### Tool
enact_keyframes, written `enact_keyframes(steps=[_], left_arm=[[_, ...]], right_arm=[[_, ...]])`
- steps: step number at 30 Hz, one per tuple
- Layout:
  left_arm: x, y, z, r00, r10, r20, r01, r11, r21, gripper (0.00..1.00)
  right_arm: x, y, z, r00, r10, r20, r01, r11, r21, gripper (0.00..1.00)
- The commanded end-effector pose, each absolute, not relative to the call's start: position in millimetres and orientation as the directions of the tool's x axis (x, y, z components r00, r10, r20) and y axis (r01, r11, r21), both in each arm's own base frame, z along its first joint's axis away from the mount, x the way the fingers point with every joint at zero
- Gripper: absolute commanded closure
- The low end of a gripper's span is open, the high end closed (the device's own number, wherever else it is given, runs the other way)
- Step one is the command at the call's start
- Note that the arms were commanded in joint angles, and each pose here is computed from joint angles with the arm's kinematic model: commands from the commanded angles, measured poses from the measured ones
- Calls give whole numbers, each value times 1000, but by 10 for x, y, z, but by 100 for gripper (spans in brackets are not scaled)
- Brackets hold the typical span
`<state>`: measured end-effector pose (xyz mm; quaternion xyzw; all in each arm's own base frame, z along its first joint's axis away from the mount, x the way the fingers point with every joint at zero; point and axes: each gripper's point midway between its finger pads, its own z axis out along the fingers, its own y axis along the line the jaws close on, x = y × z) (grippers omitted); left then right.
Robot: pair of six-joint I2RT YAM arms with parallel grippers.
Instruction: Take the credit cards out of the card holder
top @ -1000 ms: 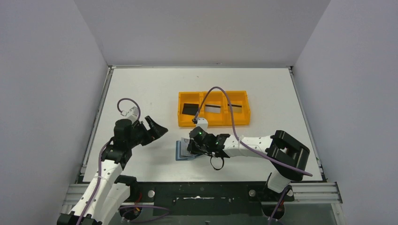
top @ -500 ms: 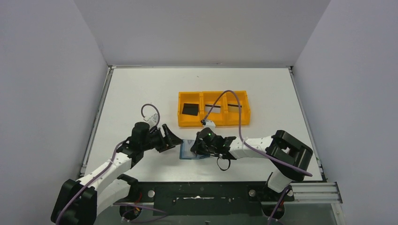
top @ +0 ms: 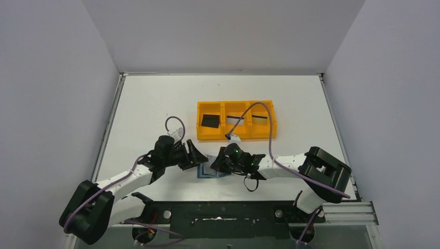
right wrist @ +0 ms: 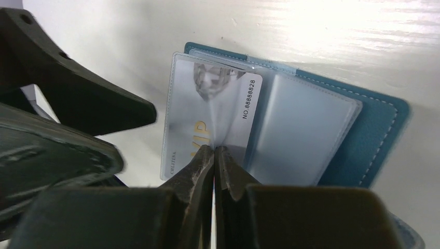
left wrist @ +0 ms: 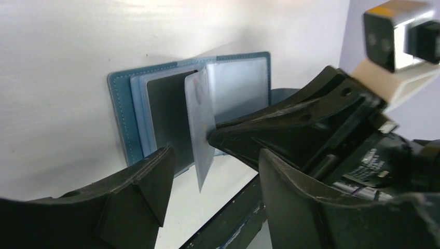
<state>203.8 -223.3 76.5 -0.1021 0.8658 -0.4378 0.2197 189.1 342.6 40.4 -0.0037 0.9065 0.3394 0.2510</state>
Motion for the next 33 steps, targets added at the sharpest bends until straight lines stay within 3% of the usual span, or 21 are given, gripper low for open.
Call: enact_keyframes(steps=[1, 4, 9, 17, 21, 28, 33], left_arm=[[2099, -2441, 838, -892, -327, -313, 66, 590, -805, 45], [2112, -2395, 688, -886, -360, -291, -2, 633, -774, 48], [2139, -2408, 730, -863, -404, -303, -1, 600, -800, 54], [2077, -2609, 797, -899, -328, -290, 71, 543, -837, 73], [2062, -2652, 754, -909, -305, -284, 79, 543, -836, 74], [2089, -2769, 788, -917, -267, -297, 115, 536, -836, 74], [2115, -2886, 821, -923, -232, -309, 144, 535, -832, 74]], right_arm=[[2003, 3568, 728, -845, 233, -481, -205, 689, 695, 100], [1996, 3563, 710, -847, 231, -478, -203, 690, 694, 100], [1991, 3550, 704, -848, 231, -478, -204, 690, 694, 100], [2001, 3509, 690, -851, 249, -463, -184, 684, 706, 100], [2019, 3488, 720, -846, 252, -470, -185, 689, 701, 99], [2115, 3237, 751, -812, 275, -515, -126, 778, 615, 77], [2207, 2939, 785, -771, 292, -566, -51, 857, 512, 74]])
